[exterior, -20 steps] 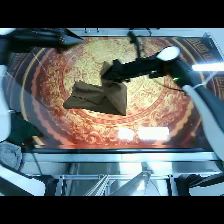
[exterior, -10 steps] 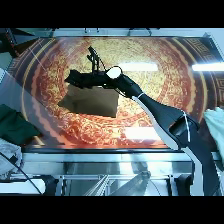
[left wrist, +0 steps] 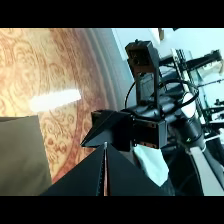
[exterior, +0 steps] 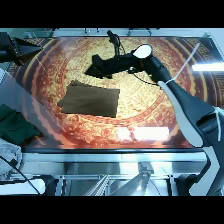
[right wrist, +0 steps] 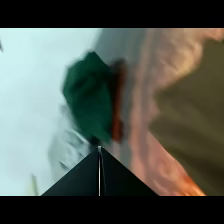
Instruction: Fold the shirts.
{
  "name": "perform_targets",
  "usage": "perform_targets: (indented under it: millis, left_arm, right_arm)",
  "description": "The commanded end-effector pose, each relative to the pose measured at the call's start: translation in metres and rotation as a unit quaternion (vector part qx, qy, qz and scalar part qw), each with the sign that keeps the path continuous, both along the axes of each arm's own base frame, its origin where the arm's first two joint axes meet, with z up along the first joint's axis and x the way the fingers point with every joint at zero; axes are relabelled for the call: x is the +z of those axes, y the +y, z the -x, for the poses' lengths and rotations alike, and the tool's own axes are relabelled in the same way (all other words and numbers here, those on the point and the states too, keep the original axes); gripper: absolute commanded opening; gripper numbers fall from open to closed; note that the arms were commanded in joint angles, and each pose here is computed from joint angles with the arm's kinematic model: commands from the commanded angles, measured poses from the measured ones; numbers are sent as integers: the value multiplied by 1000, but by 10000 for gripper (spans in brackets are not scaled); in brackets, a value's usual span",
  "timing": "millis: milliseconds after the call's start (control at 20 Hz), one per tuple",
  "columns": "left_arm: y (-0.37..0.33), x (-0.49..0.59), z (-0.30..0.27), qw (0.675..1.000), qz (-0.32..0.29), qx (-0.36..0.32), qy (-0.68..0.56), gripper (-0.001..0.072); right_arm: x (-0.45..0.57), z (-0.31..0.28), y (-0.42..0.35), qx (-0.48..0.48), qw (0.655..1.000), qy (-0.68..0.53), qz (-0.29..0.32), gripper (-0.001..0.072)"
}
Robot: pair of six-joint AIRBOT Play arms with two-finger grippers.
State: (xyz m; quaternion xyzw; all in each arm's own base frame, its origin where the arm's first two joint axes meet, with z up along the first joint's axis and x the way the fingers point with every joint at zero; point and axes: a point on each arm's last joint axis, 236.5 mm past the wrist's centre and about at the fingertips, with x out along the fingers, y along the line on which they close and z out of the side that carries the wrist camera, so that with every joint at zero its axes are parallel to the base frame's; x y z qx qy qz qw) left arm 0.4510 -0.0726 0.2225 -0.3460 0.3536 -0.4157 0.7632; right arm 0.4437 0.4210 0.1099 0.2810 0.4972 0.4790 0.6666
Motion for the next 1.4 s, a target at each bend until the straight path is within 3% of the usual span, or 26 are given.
perform_targets:
  millis: [0, 100, 250, 400, 450, 550, 900, 1200, 1250, 1300, 1350]
  left_arm:
    - [-13, -4, 17, 999, -8, -45, -1, 16]
    - [-23, -7, 27, 997, -9, -72, -1, 16]
    - [-28, -26, 46, 997, -4, -74, 9, 16]
    - [-20, -56, 54, 999, 7, -23, 34, 16]
    - [-18, -64, 54, 999, 9, -7, 39, 16]
    - [-18, -76, 57, 999, 11, 4, 45, 16]
    - [-30, -85, 67, 999, 10, -21, 47, 16]
    - [-30, -84, 68, 999, 10, -24, 44, 16]
    - [-30, -84, 68, 999, 10, -24, 44, 16]
    - [-31, -84, 68, 999, 10, -25, 44, 16]
    - [-31, -84, 70, 999, 11, -28, 45, 16]
  right_arm:
    - [-49, 20, -68, 36, 985, 36, 163, 13]
    - [-59, 29, -87, 55, 980, 55, 181, 12]
    - [-77, 24, -112, 9, 982, 57, 181, 12]
    - [-125, 15, -142, -66, 975, 74, 198, 25]
    - [-143, 17, -148, -79, 971, 97, 203, 78]
    - [-169, 16, -149, -92, 966, 129, 206, 720]
    - [-195, 2, -94, -102, 977, 171, 74, 708]
    - [-201, 6, -64, -107, 974, 196, 36, 704]
    - [-196, 4, -60, -108, 975, 192, 22, 530]
    - [-188, 2, -57, -107, 976, 188, 4, 97]
    - [-175, 0, -51, -104, 976, 187, -26, 15]
